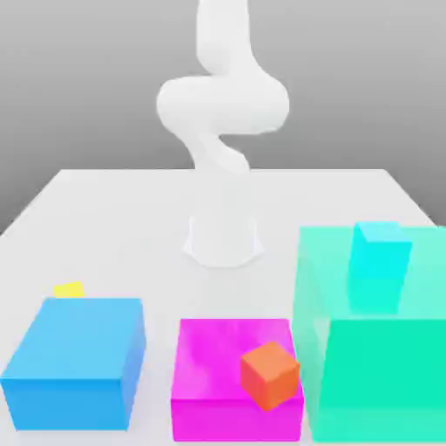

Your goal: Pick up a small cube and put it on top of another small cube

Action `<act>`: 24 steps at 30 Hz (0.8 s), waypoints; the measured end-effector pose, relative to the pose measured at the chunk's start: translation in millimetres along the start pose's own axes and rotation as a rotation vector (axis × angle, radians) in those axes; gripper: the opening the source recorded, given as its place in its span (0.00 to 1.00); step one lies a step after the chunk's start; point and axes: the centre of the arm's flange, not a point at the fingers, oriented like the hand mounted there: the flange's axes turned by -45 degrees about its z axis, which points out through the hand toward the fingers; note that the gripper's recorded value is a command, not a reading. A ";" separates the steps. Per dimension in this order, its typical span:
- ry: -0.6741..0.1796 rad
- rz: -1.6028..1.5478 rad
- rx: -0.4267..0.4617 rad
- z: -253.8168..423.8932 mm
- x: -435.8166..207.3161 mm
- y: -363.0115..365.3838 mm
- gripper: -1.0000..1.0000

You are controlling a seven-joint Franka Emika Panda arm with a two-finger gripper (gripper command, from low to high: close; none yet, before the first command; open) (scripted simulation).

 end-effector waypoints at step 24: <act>-0.223 1.505 -0.534 235.2 -191.0 247.7 0.50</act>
